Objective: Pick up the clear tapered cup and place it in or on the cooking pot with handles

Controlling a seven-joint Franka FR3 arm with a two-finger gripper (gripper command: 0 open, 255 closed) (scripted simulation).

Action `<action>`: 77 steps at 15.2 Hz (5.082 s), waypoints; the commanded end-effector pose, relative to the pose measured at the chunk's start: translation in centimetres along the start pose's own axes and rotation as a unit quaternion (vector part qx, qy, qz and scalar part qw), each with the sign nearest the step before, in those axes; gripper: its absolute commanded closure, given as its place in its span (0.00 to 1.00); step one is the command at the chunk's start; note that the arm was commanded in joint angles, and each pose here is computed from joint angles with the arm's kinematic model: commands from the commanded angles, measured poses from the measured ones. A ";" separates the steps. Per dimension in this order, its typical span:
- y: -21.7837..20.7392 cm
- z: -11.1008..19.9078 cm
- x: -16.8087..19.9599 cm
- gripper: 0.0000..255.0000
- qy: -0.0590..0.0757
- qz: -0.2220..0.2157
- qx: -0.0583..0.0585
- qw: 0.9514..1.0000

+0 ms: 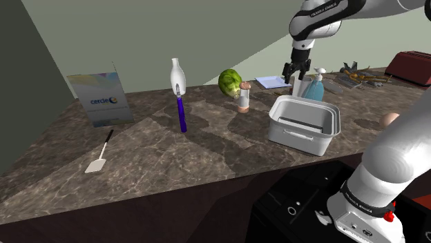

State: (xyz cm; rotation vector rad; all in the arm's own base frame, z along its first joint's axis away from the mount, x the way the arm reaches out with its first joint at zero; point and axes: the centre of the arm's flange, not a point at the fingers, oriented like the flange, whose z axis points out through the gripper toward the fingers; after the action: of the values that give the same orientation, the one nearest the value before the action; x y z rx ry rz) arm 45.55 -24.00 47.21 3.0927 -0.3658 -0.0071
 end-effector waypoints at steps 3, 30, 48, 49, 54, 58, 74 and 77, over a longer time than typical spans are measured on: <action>3.8 1.7 3.1 0.00 -0.001 0.004 -0.012 1.000; 14.7 9.6 11.4 0.00 -0.005 0.015 -0.043 0.999; 14.8 5.4 11.4 1.00 -0.005 0.015 -0.043 0.999; 14.8 4.9 11.4 1.00 -0.005 0.015 -0.043 0.999; 14.9 2.3 11.4 1.00 -0.005 0.015 -0.043 0.999; 14.9 0.1 11.4 1.00 -0.005 0.015 -0.043 0.999; 15.2 -8.3 11.4 1.00 -0.005 0.015 -0.043 0.999; 15.2 -9.9 11.4 1.00 -0.005 0.015 -0.043 0.999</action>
State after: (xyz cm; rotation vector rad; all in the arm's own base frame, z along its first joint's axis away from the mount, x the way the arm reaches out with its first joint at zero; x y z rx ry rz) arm 53.16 -41.18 56.86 3.0030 -0.4013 -0.0384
